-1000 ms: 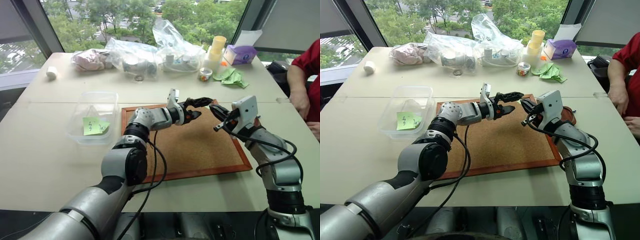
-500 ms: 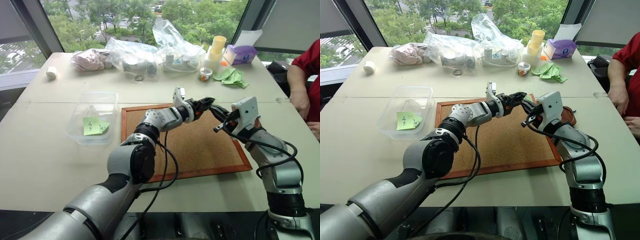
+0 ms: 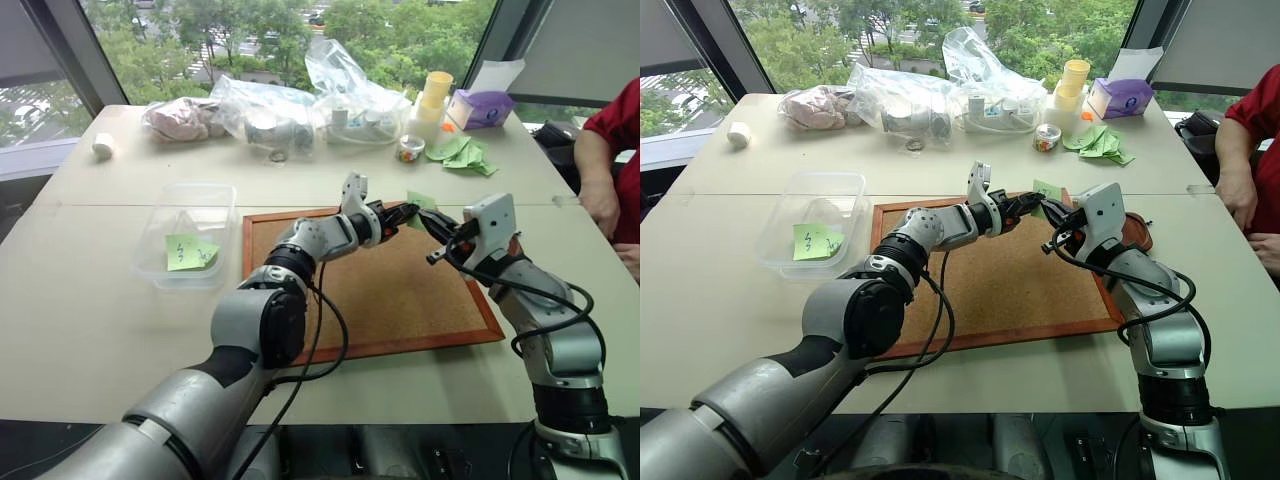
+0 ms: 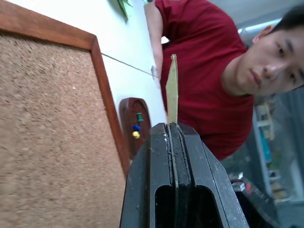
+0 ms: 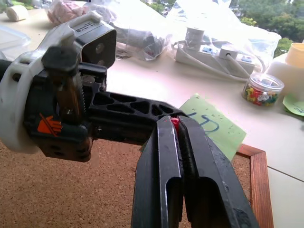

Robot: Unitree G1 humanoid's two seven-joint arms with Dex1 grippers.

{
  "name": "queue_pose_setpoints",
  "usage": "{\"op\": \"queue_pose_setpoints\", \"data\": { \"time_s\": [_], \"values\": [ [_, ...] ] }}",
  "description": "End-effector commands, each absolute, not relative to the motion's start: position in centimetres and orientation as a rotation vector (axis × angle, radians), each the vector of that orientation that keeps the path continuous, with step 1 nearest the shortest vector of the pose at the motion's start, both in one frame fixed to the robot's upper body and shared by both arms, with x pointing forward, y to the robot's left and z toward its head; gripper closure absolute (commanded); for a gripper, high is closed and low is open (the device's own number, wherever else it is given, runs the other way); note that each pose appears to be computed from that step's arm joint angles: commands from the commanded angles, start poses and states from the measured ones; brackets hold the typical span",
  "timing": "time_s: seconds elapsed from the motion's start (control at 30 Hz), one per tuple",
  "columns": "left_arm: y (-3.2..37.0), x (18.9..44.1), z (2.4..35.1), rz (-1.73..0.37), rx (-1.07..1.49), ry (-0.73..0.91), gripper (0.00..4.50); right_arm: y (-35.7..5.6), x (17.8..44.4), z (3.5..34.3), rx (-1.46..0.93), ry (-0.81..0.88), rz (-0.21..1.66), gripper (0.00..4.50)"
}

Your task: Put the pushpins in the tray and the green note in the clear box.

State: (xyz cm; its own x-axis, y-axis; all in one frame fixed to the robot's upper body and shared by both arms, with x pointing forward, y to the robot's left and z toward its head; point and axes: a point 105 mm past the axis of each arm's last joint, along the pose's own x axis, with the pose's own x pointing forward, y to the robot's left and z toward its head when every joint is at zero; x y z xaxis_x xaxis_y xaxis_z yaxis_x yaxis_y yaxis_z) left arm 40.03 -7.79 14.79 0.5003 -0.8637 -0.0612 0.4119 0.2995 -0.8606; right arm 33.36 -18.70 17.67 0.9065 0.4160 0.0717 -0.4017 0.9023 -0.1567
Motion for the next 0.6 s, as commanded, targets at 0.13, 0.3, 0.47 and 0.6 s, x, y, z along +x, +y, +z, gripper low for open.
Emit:
{"op": "queue_pose_setpoints", "data": {
  "time_s": [0.13,0.3,0.47,0.6],
  "values": [
    [-5.5,40.9,16.4,-0.988,-0.656,0.419,4.43,-22.0,32.3,21.5,0.064,-0.239,0.27,4.5],
    [-5.5,37.5,19.8,-1.253,-0.064,0.076,4.43,-26.0,32.6,20.1,0.063,-0.154,0.096,4.5],
    [-2.4,32.7,17.6,-1.473,0.619,-0.041,4.43,-30.5,34.1,16.1,-0.011,0.061,-0.084,4.5],
    [-2.2,32.3,17.4,-1.488,0.608,-0.03,4.43,-31.4,34.9,14.2,-0.012,0.14,-0.112,4.5]
  ]
}}
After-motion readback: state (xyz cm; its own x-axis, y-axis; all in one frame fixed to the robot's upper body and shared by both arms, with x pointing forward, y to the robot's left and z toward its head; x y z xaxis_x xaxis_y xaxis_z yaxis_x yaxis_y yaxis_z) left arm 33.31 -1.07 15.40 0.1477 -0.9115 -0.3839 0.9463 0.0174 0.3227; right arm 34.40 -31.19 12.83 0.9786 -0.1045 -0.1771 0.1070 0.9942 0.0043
